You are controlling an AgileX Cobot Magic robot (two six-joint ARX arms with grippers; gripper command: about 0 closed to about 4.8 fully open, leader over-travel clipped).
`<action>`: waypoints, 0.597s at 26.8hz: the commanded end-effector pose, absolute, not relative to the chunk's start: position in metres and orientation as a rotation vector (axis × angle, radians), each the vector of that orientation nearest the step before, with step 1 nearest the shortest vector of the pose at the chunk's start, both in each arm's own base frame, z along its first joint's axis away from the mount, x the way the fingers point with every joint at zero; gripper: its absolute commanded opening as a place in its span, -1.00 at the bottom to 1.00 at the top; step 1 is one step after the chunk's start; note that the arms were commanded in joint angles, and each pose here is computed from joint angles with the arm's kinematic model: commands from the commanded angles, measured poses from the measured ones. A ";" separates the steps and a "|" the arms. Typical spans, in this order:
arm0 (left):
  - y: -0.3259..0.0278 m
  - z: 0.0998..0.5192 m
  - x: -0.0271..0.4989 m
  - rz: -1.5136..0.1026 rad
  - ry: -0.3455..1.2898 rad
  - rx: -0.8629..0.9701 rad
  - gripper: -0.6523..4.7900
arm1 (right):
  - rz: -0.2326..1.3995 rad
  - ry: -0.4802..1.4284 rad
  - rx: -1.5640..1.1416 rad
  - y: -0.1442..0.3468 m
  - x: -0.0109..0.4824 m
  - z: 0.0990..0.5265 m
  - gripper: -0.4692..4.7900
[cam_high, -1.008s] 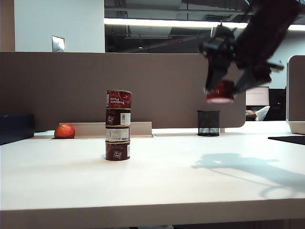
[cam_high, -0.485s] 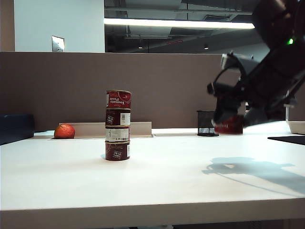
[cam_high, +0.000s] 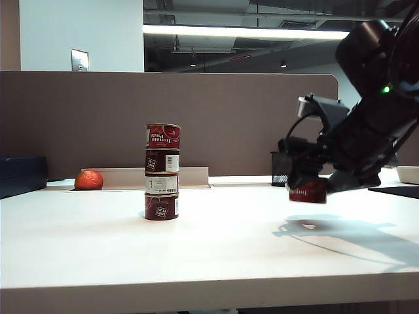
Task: Take a can of tomato sauce from the stacked ones and place it on the table.
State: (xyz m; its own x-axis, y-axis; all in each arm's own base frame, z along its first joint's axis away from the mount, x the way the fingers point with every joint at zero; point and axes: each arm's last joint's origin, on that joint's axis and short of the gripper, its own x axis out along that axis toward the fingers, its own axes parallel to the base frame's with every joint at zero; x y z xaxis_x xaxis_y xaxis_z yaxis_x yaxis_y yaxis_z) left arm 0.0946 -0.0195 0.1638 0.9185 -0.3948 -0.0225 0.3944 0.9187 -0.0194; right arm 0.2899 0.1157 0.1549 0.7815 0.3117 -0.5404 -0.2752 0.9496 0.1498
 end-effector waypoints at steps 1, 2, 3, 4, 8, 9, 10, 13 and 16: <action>-0.019 0.165 0.094 -0.409 0.016 -0.010 -0.78 | 0.314 0.606 0.066 0.117 0.293 0.147 0.17; -0.019 0.165 0.094 -0.409 0.016 -0.010 -0.78 | 0.313 0.614 0.065 0.117 0.293 0.145 0.17; -0.019 0.165 0.094 -0.409 0.016 -0.010 -0.78 | 0.312 0.622 0.065 0.117 0.293 0.143 0.17; -0.019 0.165 0.094 -0.409 0.016 -0.010 -0.78 | 0.311 0.629 0.064 0.118 0.294 0.141 0.17; -0.019 0.165 0.094 -0.409 0.017 -0.009 -0.78 | 0.315 0.622 0.067 0.118 0.294 0.140 0.19; -0.019 0.165 0.094 -0.409 0.017 -0.010 -0.78 | 0.315 0.618 0.068 0.118 0.295 0.141 0.29; -0.019 0.165 0.094 -0.409 0.017 -0.010 -0.78 | 0.316 0.616 0.068 0.118 0.295 0.141 0.38; -0.019 0.165 0.094 -0.409 0.017 -0.010 -0.78 | 0.315 0.617 0.074 0.119 0.294 0.141 0.68; -0.019 0.165 0.094 -0.409 0.017 -0.010 -0.78 | 0.314 0.616 0.078 0.119 0.295 0.141 0.81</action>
State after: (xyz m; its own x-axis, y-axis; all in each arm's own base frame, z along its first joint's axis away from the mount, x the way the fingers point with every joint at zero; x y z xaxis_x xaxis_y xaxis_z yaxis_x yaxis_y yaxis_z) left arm 0.0946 -0.0195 0.1638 0.9185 -0.3948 -0.0221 0.3944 0.9187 -0.0193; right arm 0.2934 0.1174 0.1379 0.7589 0.3054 -0.5752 -0.2639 0.9517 0.1571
